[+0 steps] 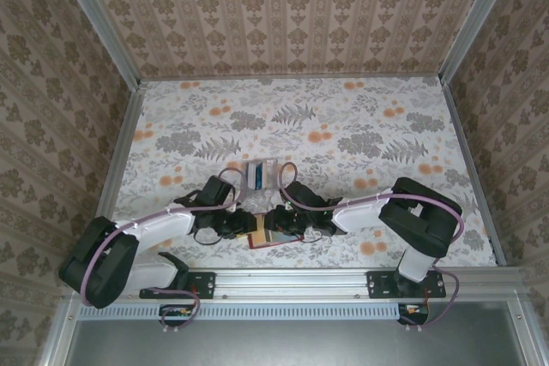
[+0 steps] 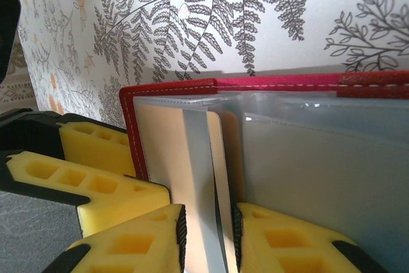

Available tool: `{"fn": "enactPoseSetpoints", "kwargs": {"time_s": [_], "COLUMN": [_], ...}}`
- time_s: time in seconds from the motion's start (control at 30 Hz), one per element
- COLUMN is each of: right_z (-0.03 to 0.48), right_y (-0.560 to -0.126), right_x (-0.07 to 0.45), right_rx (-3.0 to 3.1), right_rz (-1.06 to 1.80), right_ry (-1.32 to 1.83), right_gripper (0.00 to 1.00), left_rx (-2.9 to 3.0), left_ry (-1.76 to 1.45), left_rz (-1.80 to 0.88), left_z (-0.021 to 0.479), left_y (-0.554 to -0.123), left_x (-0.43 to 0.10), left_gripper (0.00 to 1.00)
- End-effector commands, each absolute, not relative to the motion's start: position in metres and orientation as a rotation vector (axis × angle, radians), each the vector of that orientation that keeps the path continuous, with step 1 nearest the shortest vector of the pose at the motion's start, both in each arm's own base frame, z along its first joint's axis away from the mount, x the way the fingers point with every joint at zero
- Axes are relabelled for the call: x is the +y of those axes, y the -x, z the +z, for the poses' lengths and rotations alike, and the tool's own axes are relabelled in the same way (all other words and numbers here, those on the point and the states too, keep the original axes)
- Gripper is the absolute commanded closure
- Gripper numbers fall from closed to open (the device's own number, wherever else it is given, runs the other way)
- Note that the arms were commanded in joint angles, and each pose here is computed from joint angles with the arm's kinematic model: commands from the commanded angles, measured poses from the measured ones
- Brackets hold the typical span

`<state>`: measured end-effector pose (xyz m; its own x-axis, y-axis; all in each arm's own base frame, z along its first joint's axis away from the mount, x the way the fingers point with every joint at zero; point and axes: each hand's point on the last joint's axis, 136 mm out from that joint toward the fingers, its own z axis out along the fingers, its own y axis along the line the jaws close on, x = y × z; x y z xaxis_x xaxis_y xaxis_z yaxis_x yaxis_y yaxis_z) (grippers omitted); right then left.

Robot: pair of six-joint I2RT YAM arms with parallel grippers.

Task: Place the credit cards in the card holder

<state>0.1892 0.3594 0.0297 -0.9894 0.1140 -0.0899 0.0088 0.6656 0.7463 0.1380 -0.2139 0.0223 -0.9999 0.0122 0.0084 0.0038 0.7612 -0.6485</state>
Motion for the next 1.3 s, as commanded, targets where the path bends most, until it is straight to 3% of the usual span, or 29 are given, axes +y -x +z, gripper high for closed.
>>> {"fn": "enactPoseSetpoints", "kwargs": {"time_s": [0.0,0.2,0.57,0.73,0.97,1.27], "right_z": [0.03,0.036,0.049,0.037,0.025,0.032], "right_y": [-0.19,-0.189,-0.181,-0.177,-0.177,-0.18], "right_x": [0.363,0.344,0.28,0.276,0.289,0.302], "right_rx": [2.744,2.738,2.809,2.848,2.884,2.875], "right_rz": [1.226,1.154,0.713,0.67,0.686,0.723], "right_ry": [-0.132,-0.137,0.022,0.05,0.077,0.133], "right_gripper": [0.71,0.68,0.53,0.5,0.5,0.62], "left_rx": [-2.884,-2.9,-2.921,-2.92,-2.911,-2.901], "left_ry": [0.016,0.018,0.036,0.044,0.034,0.038], "left_rz": [1.133,1.115,1.082,1.08,1.091,1.095], "left_z": [0.026,0.024,0.02,0.02,0.018,0.019], "left_y": [-0.13,-0.133,-0.14,-0.14,-0.142,-0.143], "left_x": [-0.22,-0.218,-0.217,-0.217,-0.22,-0.222], "left_gripper": [0.68,0.66,0.64,0.64,0.65,0.65]}}
